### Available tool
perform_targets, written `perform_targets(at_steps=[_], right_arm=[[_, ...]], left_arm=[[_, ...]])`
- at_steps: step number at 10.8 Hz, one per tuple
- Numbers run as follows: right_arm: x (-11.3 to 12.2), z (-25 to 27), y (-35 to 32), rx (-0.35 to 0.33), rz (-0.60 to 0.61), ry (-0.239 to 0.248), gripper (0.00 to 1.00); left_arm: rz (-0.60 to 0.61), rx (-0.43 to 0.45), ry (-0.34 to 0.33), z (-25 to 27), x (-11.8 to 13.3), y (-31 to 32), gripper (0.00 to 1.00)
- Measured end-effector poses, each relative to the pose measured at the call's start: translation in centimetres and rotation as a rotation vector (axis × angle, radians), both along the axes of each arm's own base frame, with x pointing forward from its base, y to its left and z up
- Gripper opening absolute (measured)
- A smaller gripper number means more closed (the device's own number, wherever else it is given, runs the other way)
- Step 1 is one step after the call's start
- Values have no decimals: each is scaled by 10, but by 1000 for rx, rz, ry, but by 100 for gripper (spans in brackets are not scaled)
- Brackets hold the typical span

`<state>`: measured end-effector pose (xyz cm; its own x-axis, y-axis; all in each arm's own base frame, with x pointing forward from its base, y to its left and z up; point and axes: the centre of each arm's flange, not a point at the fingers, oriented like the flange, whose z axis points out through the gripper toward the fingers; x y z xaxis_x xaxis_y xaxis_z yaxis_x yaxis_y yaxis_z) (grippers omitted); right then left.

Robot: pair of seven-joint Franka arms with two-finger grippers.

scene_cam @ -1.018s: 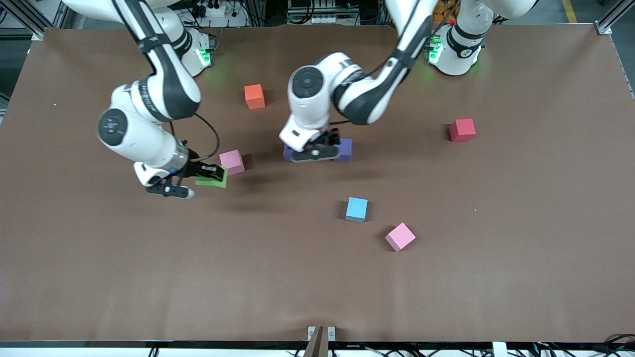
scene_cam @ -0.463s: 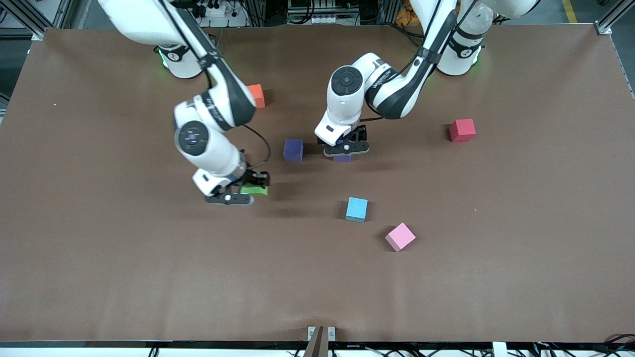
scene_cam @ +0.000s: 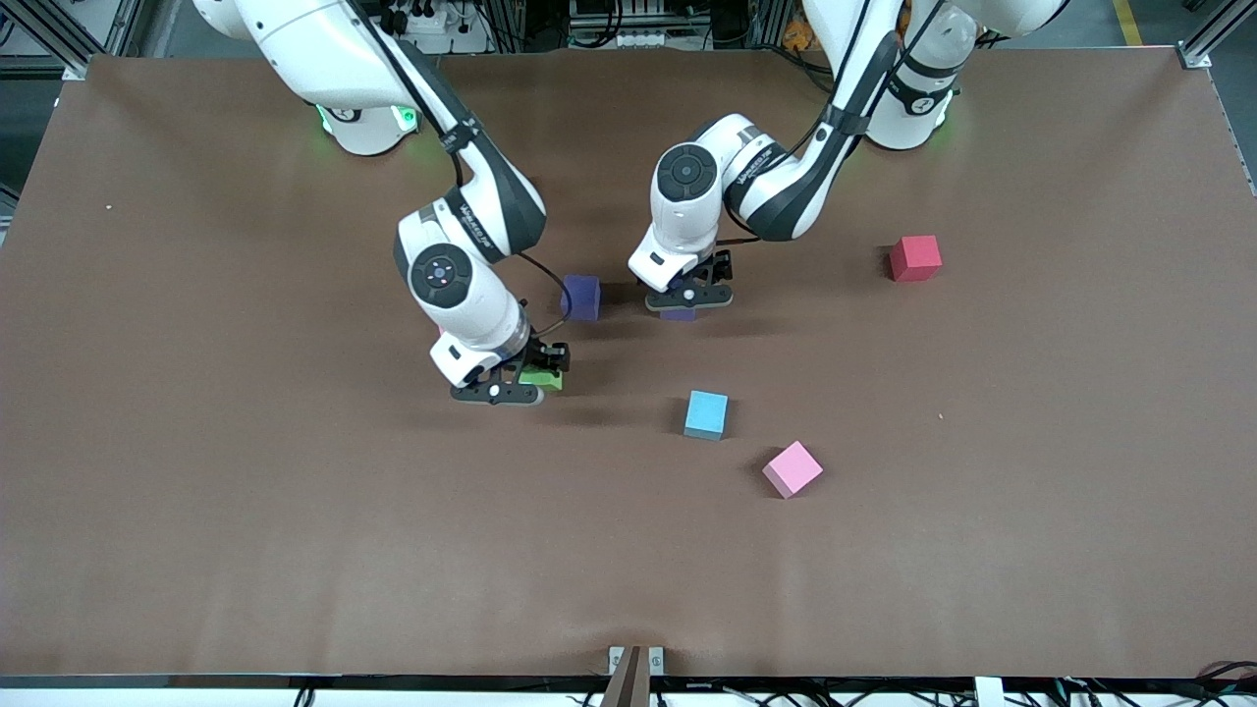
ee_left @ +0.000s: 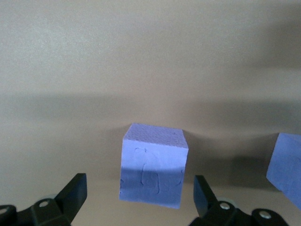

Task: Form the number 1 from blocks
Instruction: 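Place the green block in line below the purple block with the right gripper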

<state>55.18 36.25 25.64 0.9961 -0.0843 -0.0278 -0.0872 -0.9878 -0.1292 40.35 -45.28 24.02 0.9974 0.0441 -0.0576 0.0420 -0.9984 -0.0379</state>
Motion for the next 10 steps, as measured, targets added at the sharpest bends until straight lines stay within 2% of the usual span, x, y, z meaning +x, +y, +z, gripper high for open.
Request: perform_targets(at_steps=[3,7,10], right_arm=[[-20,-16,21,-16,17,27,61],[-65,-34,58,-43,11,62,61],[-72,-48,48,-62,4,77,61]], left_arm=[[-6,-3,-1,-4,6,5,100],[-6,-16,-15,-15,11,2,100],[-10,-19,-16,-17,11,-3,100]])
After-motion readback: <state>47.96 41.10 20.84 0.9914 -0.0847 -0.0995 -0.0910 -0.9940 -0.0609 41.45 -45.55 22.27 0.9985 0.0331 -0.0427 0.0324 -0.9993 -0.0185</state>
